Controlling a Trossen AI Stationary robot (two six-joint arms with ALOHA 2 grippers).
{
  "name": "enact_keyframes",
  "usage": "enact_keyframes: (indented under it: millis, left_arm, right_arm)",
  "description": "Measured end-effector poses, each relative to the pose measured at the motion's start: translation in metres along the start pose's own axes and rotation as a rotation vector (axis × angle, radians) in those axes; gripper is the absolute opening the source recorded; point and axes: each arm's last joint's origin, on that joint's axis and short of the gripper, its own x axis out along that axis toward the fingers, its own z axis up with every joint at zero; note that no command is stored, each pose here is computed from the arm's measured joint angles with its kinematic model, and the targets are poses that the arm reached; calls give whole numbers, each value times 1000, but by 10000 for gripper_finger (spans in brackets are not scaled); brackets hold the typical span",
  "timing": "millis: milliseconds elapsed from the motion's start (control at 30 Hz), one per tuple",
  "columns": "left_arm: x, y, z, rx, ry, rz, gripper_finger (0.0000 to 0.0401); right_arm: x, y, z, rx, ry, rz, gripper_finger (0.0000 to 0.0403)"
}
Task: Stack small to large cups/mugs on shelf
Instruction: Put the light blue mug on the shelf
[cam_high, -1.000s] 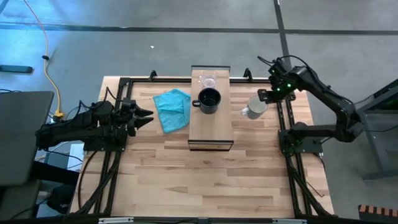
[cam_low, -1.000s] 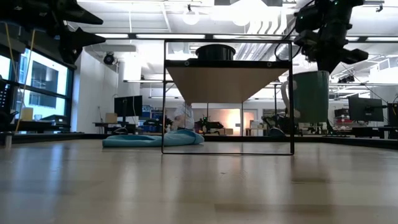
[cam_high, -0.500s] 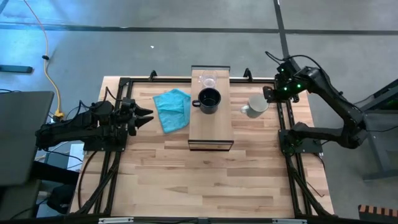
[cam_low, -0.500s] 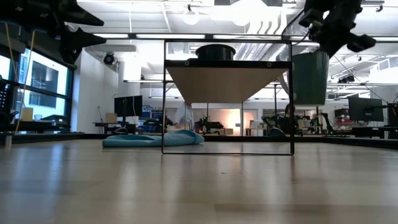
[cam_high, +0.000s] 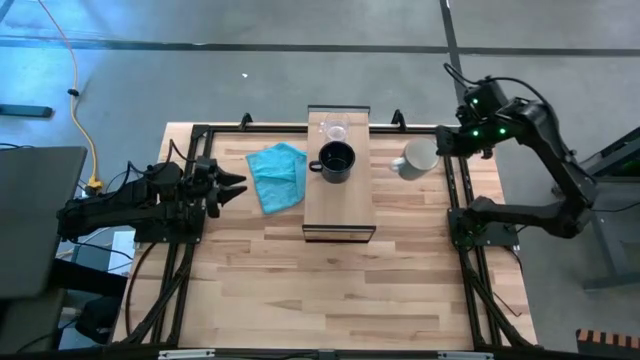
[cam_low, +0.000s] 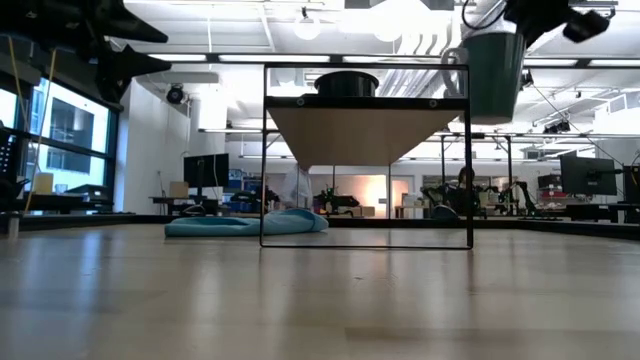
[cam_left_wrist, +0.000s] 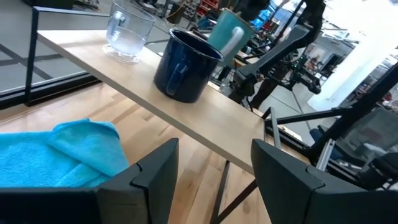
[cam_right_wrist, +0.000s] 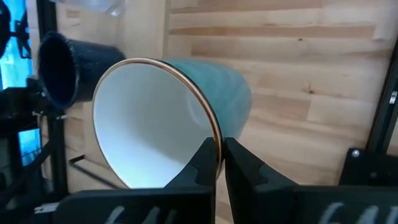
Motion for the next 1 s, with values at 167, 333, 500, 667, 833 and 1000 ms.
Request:
enact_keyframes:
  millis: [167,333,500,667,833,1000]
  left_arm:
    - [0,1,0,0,-16,30,191]
    - [0,1,1,13,-27,52,191]
    - [0,2,1,16,-30,59,191]
    - [0,2,1,31,-31,62,191]
    - [0,2,1,39,-31,62,191]
    - [0,2,1,44,-30,62,191]
  right_arm:
    - [-9,8,-8,20,17,17,0]
    - [-6,16,-14,41,43,13,0]
    - [7,30,-16,30,93,4,0]
    - [15,53,-12,-6,94,48,0]
    - [25,72,-12,-34,133,34,0]
    - [30,89,-16,-56,156,33,0]
